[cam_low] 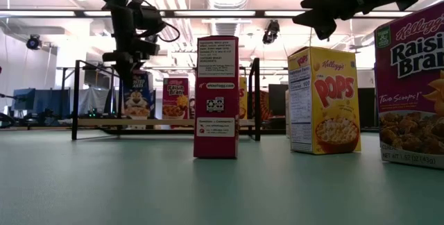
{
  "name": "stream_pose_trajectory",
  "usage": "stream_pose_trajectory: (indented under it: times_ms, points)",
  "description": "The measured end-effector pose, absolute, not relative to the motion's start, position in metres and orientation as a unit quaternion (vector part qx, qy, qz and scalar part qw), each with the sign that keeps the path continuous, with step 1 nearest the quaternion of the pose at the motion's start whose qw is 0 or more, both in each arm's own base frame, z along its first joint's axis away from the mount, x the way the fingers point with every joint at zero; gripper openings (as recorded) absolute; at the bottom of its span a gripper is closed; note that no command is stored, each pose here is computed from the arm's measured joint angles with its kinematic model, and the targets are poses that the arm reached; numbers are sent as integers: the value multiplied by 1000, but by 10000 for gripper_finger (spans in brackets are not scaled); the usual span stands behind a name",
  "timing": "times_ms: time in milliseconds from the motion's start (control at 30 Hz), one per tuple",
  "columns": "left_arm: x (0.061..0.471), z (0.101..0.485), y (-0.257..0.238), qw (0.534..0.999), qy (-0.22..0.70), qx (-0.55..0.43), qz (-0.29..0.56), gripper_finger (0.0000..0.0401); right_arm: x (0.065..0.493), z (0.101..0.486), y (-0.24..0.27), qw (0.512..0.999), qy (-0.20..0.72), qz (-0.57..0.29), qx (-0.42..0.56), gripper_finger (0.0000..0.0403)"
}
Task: Stack cereal on shelf
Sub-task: Put the bottom left blue cereal box on the shelf
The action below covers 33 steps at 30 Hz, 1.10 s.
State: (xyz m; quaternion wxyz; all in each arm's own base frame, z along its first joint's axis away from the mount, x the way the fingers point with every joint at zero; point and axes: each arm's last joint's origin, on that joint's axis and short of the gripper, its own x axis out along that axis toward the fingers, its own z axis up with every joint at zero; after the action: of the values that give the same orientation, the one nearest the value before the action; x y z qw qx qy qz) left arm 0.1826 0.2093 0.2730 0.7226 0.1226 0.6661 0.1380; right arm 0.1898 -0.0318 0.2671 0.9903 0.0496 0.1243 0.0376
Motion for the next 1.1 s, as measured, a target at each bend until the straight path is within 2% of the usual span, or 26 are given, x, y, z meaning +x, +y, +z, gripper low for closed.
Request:
stream_pose_trajectory:
  times_ms: [467, 867, 1100]
  points:
    - [183, 259, 217, 707, 687, 83, 148, 146, 190, 267, -32, 990, 124, 37, 54, 209]
    - [183, 266, 221, 683, 700, 103, 180, 213, 190, 267, -32, 990, 124, 37, 54, 209]
    - [186, 275, 223, 690, 691, 114, 182, 232, 190, 267, -32, 990, 124, 37, 54, 209]
